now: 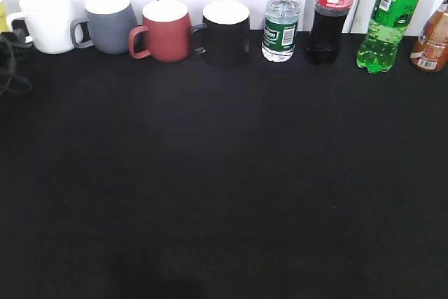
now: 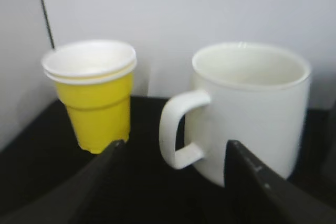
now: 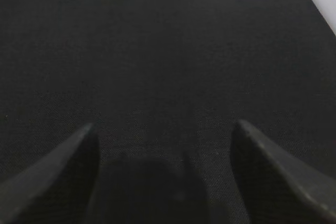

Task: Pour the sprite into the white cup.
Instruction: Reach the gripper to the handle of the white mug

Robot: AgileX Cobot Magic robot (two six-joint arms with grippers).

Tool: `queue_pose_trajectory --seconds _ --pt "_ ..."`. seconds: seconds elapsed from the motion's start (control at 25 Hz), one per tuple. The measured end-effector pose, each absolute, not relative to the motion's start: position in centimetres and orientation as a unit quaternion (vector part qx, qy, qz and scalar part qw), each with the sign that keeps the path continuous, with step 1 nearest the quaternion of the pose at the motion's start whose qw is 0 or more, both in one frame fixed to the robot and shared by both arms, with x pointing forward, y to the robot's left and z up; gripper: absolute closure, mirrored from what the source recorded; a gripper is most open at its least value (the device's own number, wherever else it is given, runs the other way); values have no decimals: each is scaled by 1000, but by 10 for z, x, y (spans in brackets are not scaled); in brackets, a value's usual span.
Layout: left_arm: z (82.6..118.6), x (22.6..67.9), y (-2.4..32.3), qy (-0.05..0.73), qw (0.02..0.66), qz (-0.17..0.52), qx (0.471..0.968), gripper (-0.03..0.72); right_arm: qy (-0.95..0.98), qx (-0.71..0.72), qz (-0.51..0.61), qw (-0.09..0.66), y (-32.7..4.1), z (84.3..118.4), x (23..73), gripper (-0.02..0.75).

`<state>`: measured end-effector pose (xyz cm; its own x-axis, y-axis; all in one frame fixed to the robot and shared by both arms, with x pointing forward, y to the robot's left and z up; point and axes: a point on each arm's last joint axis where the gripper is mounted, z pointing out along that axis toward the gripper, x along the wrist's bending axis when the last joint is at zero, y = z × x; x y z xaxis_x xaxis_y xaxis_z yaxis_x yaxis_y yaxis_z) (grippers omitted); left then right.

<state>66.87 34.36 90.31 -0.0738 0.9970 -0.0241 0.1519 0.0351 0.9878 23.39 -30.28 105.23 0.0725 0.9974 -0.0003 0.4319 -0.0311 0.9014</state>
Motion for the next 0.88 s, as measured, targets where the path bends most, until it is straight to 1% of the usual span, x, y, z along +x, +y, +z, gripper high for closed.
queue_pose_trajectory --seconds 0.04,0.16,0.32,0.56,0.68,0.76,0.88 --pt "901 678 345 561 450 472 510 276 577 620 363 390 -303 1052 234 153" --pt "893 699 352 569 448 475 500 294 577 620 363 390 -303 1052 234 153" --pt "886 717 356 559 458 488 489 374 576 620 363 390 -303 1052 234 152" --pt "889 728 358 552 468 496 480 379 576 620 363 390 -303 1052 234 153" --pt "890 732 358 558 481 488 468 397 576 620 363 390 -303 1052 234 153" --pt "887 734 357 559 486 480 469 440 576 620 363 390 -303 1052 234 152" --pt "883 735 355 550 491 480 476 544 576 620 363 390 -303 1052 234 152"
